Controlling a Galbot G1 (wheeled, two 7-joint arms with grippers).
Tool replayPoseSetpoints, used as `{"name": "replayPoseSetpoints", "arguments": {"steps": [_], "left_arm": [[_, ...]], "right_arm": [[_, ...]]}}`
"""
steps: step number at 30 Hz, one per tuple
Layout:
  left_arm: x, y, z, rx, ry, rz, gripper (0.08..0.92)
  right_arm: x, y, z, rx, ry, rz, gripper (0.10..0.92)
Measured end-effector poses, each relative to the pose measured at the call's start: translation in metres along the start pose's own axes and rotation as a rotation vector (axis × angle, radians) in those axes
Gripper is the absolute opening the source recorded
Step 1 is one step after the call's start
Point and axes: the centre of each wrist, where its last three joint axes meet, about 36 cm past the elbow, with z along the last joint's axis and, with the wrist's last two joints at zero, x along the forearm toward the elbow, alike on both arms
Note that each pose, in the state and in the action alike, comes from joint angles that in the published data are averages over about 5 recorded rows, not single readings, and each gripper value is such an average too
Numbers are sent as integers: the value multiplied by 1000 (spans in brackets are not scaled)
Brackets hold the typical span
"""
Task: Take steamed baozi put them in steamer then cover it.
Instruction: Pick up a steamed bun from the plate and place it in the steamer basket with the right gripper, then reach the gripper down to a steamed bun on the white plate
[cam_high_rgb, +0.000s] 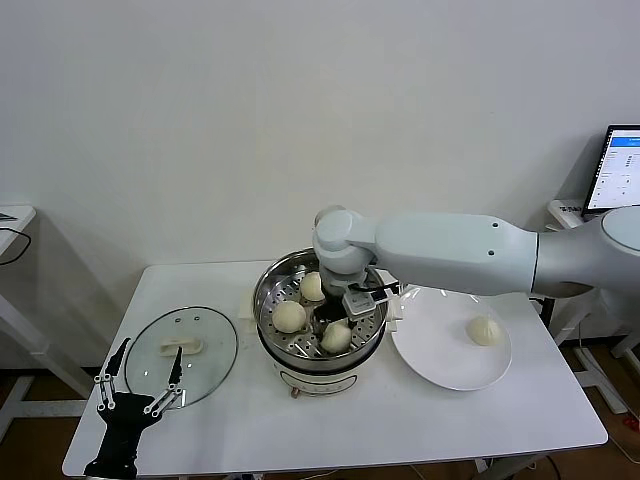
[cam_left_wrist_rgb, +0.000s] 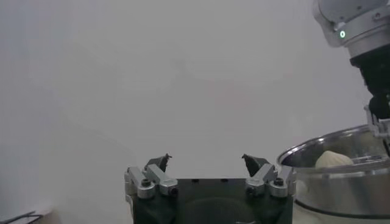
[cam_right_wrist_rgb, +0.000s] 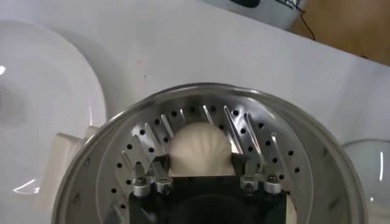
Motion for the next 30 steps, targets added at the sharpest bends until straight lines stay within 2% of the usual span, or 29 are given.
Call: {"name": "replayPoseSetpoints", "arguments": {"steps": [6, 13, 19, 24, 30], "left_arm": [[0, 0, 1, 0, 0, -1, 823], [0, -1, 3, 3, 2, 4, 823], [-1, 0, 3, 0, 0, 9, 823], [-3, -1, 3, 1, -5, 14, 823], [-3, -2, 4, 2, -3, 22, 823]], "right_arm": [[-1, -2, 1, 5, 0, 7, 811], [13, 7, 4, -24, 29, 23, 822], [37, 35, 8, -124, 64, 39, 823], [62, 82, 14, -345, 89, 92, 823], [86, 169, 17, -787, 92, 187, 823]]}}
